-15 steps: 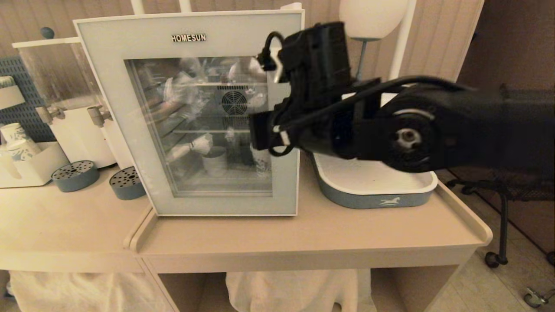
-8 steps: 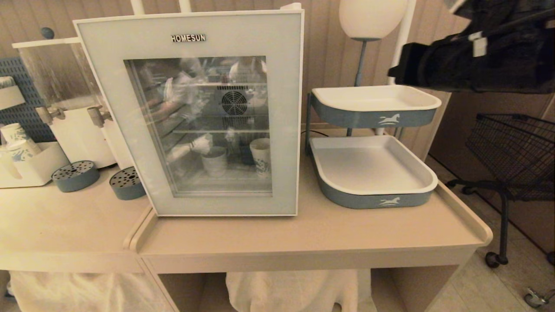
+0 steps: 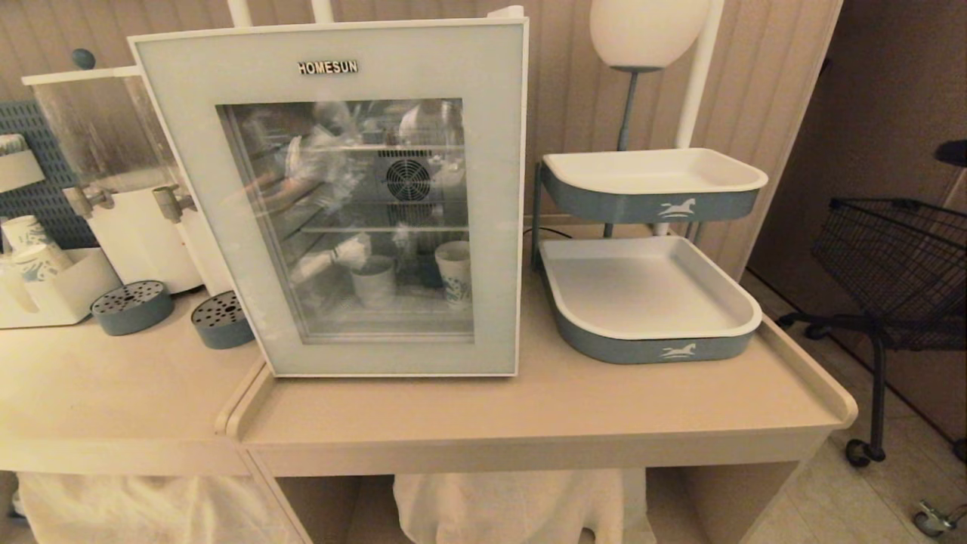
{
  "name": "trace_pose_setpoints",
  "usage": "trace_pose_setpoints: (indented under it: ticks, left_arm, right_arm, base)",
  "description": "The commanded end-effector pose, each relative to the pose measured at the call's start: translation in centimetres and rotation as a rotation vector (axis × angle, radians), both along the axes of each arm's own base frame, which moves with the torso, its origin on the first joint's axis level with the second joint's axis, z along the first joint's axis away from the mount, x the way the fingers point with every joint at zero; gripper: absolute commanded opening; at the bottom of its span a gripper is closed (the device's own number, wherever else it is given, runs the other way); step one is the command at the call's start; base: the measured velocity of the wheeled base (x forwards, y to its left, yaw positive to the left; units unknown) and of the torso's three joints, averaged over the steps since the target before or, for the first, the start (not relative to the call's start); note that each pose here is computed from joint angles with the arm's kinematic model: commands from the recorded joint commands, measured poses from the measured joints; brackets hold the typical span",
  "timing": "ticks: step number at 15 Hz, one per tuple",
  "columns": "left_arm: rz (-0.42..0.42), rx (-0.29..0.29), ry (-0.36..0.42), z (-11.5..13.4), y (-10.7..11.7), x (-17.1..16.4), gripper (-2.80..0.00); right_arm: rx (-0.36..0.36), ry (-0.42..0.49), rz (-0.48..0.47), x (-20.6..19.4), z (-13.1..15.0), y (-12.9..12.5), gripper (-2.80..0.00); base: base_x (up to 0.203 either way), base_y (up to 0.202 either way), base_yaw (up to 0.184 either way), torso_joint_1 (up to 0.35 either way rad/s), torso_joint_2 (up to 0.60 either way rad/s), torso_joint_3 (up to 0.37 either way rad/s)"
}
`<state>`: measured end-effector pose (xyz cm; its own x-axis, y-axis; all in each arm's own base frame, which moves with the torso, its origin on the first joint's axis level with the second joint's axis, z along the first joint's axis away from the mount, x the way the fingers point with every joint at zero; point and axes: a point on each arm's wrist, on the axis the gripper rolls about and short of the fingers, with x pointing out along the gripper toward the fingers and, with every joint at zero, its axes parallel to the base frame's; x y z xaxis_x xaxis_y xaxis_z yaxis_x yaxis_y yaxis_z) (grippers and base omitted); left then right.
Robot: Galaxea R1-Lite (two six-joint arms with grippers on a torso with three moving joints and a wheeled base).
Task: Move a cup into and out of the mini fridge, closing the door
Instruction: Open the freezer door
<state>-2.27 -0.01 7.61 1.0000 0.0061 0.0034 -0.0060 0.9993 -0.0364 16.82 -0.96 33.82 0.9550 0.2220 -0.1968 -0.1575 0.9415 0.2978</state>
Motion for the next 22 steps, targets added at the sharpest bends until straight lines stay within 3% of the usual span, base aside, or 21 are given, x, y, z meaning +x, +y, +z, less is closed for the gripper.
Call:
trace_pose_setpoints:
  ticks: [1, 7, 9, 12, 14, 16, 18, 20, 22]
  left_arm:
    - [0.000, 0.000, 0.000, 0.0, 0.0, 0.0, -2.80]
    - [0.000, -0.002, 0.000, 0.0, 0.0, 0.0, -2.80]
    - [0.000, 0.000, 0.000, 0.0, 0.0, 0.0, -2.80]
    - [0.000, 0.000, 0.000, 0.0, 0.0, 0.0, -2.80]
    - [0.000, 0.000, 0.000, 0.0, 0.0, 0.0, -2.80]
    - [0.000, -0.001, 0.000, 0.0, 0.0, 0.0, -2.80]
    - [0.000, 0.000, 0.000, 0.0, 0.0, 0.0, -2.80]
    - [0.000, 0.000, 0.000, 0.0, 0.0, 0.0, -2.80]
    - [0.000, 0.000, 0.000, 0.0, 0.0, 0.0, -2.80]
  right_arm:
    - [0.000, -0.095, 0.012, -6.7, 0.1, 0.3, -2.80]
    - [0.066, -0.177, 0.027, -18.8, -4.0, 2.2, -2.80]
    - [0.042, -0.208, 0.055, -21.6, -6.6, 2.6, -2.80]
    - [0.004, -0.244, 0.207, -25.0, -10.4, 1.9, -2.80]
    - [-0.028, -0.261, 0.206, -26.1, -13.3, 1.8, -2.80]
    - [-0.124, -0.312, 0.114, -26.3, -16.7, 1.6, -2.80]
    - [-0.183, -0.319, -0.062, -24.1, -18.7, 1.3, -2.80]
    - [-0.246, -0.326, -0.119, -21.4, -21.5, 1.1, -2.80]
    - [-0.312, -0.275, -0.135, -19.4, -25.3, 1.1, -2.80]
  base:
    - [0.000, 0.000, 0.000, 0.000, 0.00, 0.000]
    - [0.000, 0.000, 0.000, 0.000, 0.00, 0.000]
    - [0.000, 0.000, 0.000, 0.000, 0.00, 0.000]
    - [0.000, 0.000, 0.000, 0.000, 0.00, 0.000]
    - [0.000, 0.000, 0.000, 0.000, 0.00, 0.000]
    - [0.000, 0.000, 0.000, 0.000, 0.00, 0.000]
    - [0.000, 0.000, 0.000, 0.000, 0.00, 0.000]
    - [0.000, 0.000, 0.000, 0.000, 0.00, 0.000]
    - [0.000, 0.000, 0.000, 0.000, 0.00, 0.000]
